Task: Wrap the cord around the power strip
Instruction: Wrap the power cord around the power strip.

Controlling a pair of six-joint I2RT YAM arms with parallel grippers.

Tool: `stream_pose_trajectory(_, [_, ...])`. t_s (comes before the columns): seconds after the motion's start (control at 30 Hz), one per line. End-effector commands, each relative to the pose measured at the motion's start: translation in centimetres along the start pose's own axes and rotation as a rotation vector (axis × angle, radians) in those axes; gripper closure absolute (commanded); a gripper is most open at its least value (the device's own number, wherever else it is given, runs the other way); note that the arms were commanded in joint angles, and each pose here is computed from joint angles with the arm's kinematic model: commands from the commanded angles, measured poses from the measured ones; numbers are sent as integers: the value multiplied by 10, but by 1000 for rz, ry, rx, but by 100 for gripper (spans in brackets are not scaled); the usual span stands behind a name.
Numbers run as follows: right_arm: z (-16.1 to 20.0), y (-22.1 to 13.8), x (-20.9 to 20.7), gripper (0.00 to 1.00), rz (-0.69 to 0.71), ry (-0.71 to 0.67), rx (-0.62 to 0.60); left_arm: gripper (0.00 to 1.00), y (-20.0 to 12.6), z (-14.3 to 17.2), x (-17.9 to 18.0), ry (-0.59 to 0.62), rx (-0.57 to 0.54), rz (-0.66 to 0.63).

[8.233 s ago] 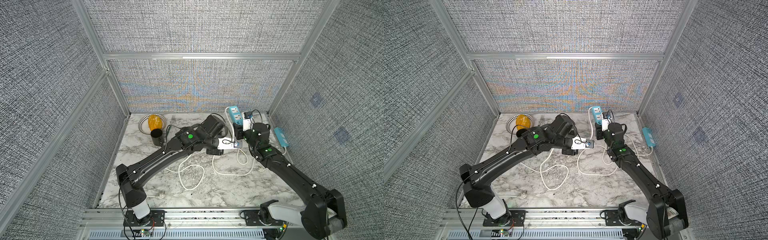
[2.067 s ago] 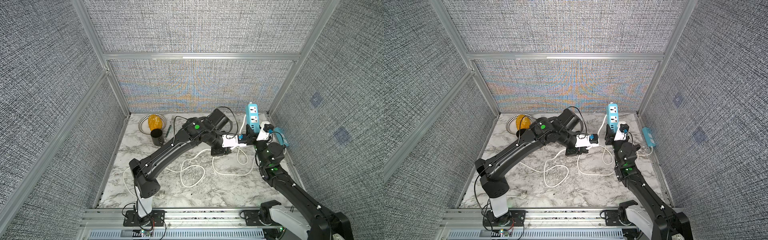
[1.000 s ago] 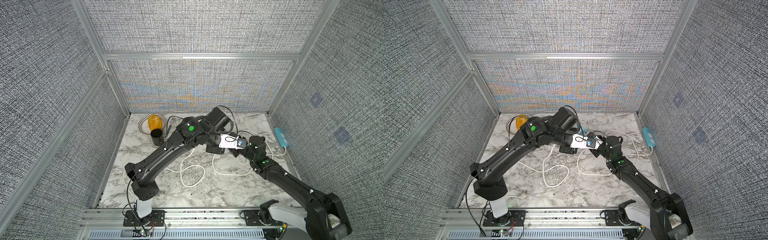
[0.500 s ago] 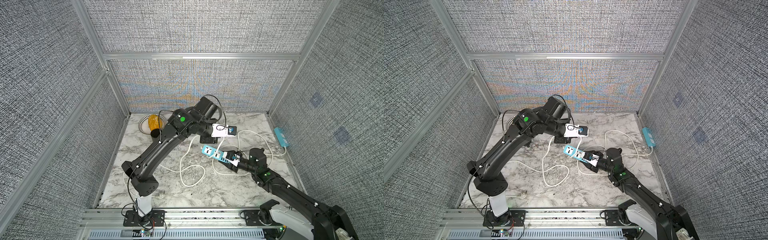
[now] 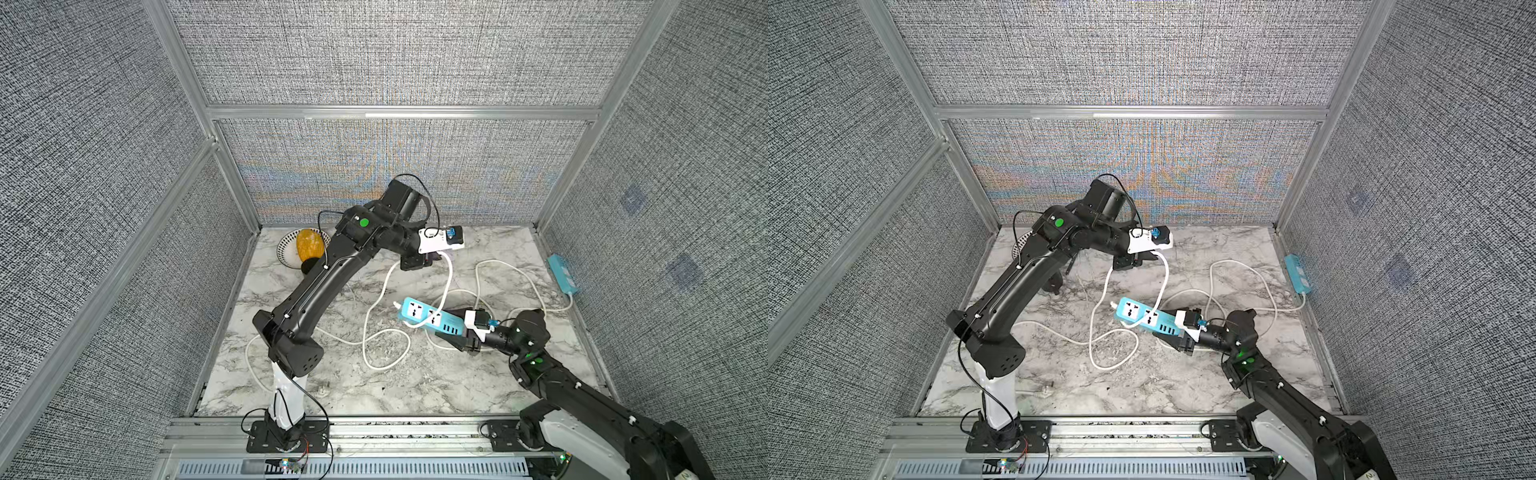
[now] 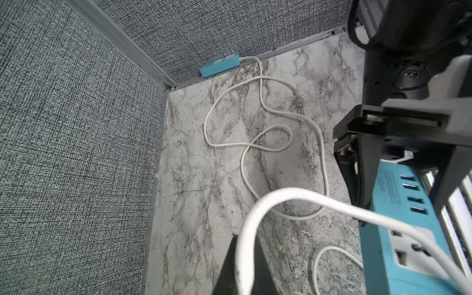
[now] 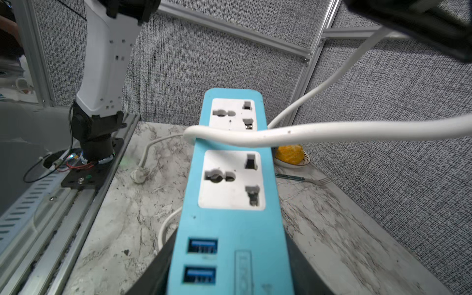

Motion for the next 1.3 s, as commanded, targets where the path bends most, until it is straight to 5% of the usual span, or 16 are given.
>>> stream_pose_trajectory(0.0, [-39,-9,12,100,-43,-75,-232,100,2,0,10,-41,-83,-13])
stream_pose_trajectory(0.27, [-57,-52,12,100,245,-89,-656,100,7,16,17,-211,-221,38])
stream_pose_trajectory(0.7, [-91,-58,-3,100,397,-141,-824,93,44,29,15,-397,-409,160])
stream_pose_trajectory(0.9, [-97,-69,-19,100,619,-130,-928,90,62,29,12,-444,-441,249])
stream_pose_trajectory(1.0, [-102,-65,-32,100,722,-170,-890,90,68,21,2,-420,-398,245])
stream_pose_trajectory(1.27, [-111,-51,-78,100,1079,-202,-512,90,52,10,-15,-380,-302,151])
Point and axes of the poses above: each gripper's point midway between its finger pads, its own y axis out along the fingers, its own x axis along the line the jaws close on, z = x × y, the point moved 9 cm from there along -y, back along the fingers, and after that the axes turned 13 degrees about y, right-handed, at the moved point
